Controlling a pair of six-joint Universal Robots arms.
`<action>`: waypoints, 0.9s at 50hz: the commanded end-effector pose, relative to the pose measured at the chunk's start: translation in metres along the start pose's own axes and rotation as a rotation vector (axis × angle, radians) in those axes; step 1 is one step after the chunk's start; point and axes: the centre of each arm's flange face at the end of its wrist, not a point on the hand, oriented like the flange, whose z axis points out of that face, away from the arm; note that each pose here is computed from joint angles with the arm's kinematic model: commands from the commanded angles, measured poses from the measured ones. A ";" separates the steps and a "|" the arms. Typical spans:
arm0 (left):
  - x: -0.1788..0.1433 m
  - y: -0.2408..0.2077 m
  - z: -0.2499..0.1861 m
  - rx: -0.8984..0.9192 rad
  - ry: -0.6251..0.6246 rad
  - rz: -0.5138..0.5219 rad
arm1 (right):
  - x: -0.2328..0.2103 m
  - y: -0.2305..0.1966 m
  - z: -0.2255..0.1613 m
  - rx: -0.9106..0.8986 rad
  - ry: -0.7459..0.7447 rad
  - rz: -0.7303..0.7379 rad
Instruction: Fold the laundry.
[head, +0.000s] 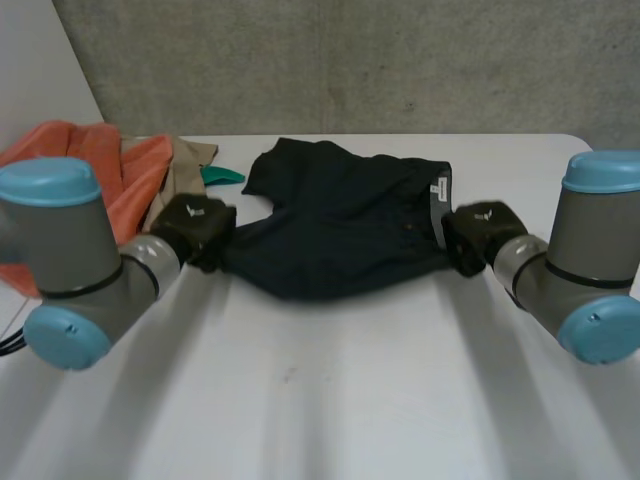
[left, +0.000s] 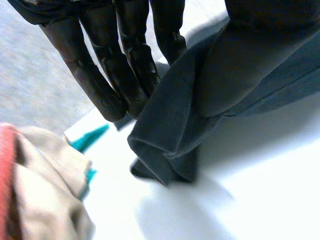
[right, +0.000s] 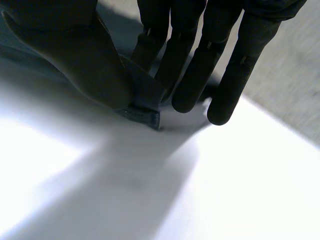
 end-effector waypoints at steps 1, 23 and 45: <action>0.017 -0.003 -0.037 -0.090 0.068 0.070 | -0.002 -0.005 -0.041 -0.129 -0.063 -0.062; 0.070 -0.015 -0.140 -0.491 0.414 0.220 | -0.004 -0.006 -0.145 -0.523 -0.404 -0.369; 0.014 -0.073 0.095 0.172 -0.049 0.152 | 0.075 -0.026 0.025 0.046 0.275 -0.115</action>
